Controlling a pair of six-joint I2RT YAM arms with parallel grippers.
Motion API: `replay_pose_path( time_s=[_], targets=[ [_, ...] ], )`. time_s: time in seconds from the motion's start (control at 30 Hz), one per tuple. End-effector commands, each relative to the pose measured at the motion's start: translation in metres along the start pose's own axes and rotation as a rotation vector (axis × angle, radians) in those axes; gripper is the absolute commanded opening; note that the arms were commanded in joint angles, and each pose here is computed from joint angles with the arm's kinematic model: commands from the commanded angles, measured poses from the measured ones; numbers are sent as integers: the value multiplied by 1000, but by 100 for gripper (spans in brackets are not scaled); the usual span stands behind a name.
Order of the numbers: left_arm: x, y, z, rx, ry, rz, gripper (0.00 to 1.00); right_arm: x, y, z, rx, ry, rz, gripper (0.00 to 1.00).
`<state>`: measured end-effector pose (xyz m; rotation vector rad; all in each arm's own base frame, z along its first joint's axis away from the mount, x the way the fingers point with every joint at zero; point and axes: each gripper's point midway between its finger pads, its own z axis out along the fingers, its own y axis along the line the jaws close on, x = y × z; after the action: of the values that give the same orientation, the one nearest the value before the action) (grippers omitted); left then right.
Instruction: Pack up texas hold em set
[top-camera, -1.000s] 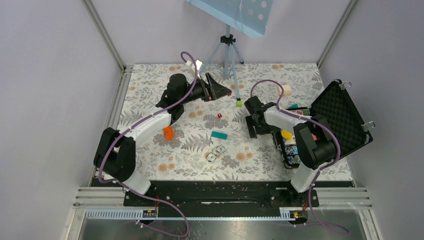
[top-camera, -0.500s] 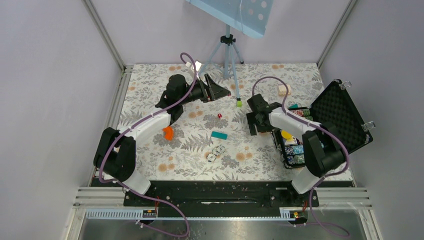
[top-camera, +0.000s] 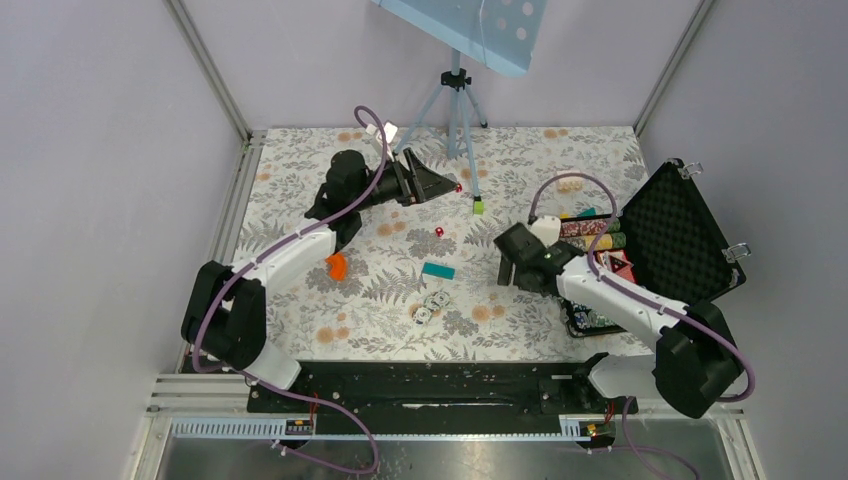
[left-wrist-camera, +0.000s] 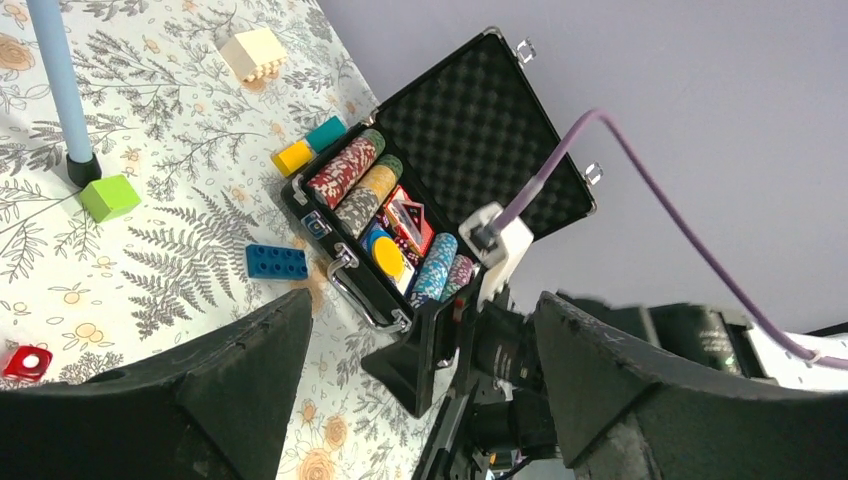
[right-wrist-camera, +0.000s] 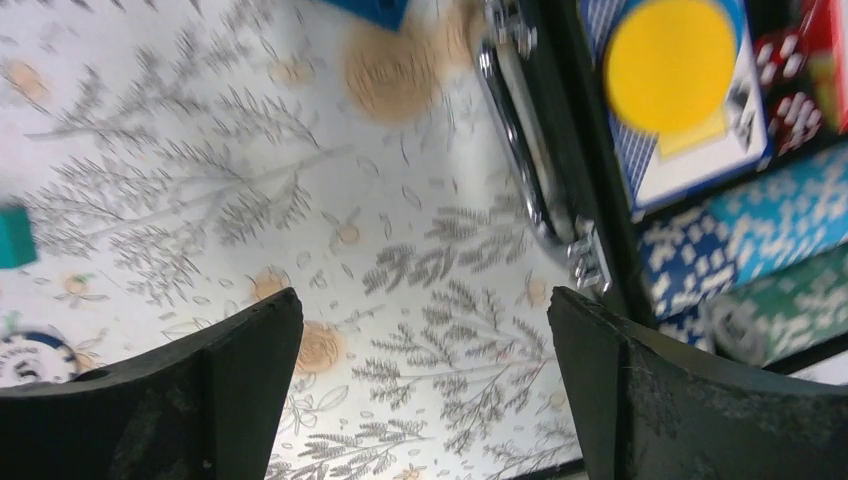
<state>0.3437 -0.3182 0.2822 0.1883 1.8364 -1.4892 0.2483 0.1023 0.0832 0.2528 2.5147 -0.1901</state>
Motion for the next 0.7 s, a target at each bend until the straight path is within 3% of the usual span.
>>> replay_pose_path(
  time_s=[0.0,0.67],
  targets=[
    [-9,-27,-11,85,-29,56,81,28,-14,-2,111,-49,183,100],
    [0,-28,-16,104,-21,28,81,41,-37,41,240,-273,256,100]
  ],
)
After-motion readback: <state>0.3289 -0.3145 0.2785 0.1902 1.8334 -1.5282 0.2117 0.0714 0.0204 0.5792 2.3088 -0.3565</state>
